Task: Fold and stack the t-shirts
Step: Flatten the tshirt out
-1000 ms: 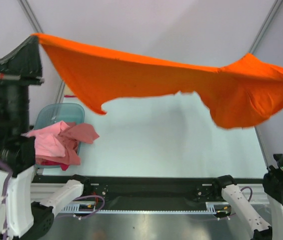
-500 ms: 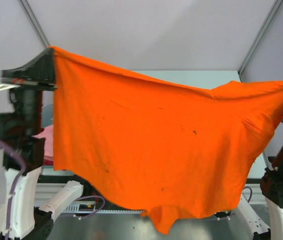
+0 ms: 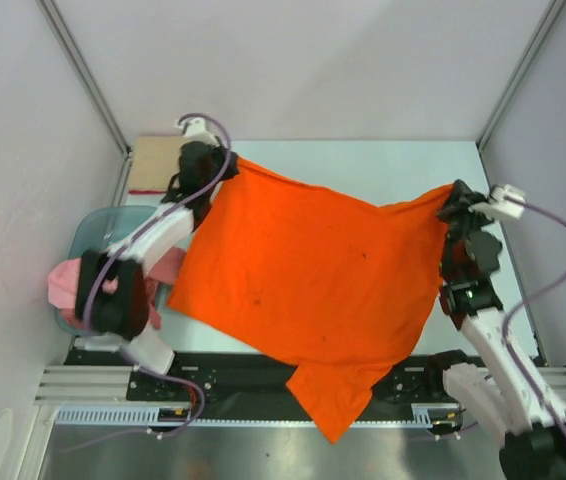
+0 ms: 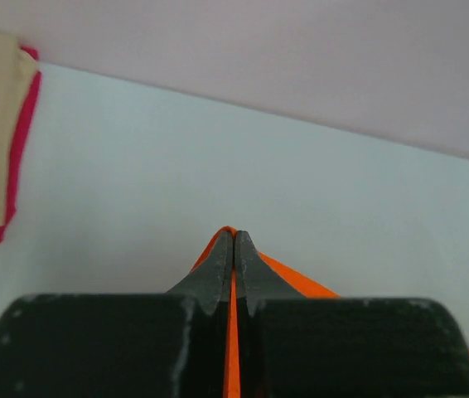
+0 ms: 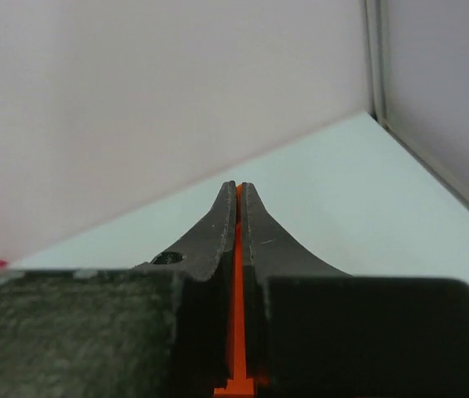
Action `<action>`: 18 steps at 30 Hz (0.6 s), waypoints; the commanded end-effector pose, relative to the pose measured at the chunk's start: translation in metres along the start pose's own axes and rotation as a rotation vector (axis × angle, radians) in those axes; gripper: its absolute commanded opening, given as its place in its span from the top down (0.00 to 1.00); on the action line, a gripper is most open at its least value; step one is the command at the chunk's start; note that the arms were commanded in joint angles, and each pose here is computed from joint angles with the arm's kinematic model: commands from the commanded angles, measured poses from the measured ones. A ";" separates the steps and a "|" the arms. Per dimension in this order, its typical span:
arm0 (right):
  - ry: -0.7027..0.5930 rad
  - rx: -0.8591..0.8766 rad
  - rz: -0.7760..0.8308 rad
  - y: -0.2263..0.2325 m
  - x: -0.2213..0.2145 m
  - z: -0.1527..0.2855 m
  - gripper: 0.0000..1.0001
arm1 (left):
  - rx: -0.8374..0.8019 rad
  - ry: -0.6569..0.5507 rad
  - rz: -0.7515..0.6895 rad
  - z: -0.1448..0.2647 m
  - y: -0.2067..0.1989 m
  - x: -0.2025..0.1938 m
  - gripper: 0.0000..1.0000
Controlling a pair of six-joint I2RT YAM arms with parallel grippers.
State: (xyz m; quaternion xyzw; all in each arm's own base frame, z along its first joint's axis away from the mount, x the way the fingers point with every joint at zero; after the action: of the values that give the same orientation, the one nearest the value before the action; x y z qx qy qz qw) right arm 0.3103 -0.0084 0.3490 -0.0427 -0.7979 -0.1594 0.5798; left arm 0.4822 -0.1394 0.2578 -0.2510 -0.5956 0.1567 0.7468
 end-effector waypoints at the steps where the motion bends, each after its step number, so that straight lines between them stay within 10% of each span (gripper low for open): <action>1: -0.020 -0.090 0.046 -0.010 -0.025 -0.035 1.00 | -0.102 -0.027 0.029 -0.066 -0.016 -0.004 1.00; 8: 0.079 -0.080 0.134 -0.016 -0.084 -0.082 1.00 | -0.130 0.098 0.073 -0.158 -0.009 -0.057 1.00; 18: 0.167 -0.096 0.134 -0.022 -0.095 -0.071 1.00 | -0.127 0.149 0.034 -0.181 -0.002 -0.071 1.00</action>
State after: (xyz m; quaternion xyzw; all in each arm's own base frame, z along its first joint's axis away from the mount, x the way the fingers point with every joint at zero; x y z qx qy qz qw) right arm 0.4075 -0.0343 0.2312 -0.1149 -0.7024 -0.1334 0.6897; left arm 0.6349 -0.2148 0.1471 -0.3123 -0.5246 0.1265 0.7819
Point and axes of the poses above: each gripper's point midway between its finger pads, its own z axis back along the fingers, its own y axis along the line the jaws close on, x = y × z, the point moved 1 cm from there along z, back along the fingers, and after that the axes turned 10 degrees about z, right-handed, at the moved point
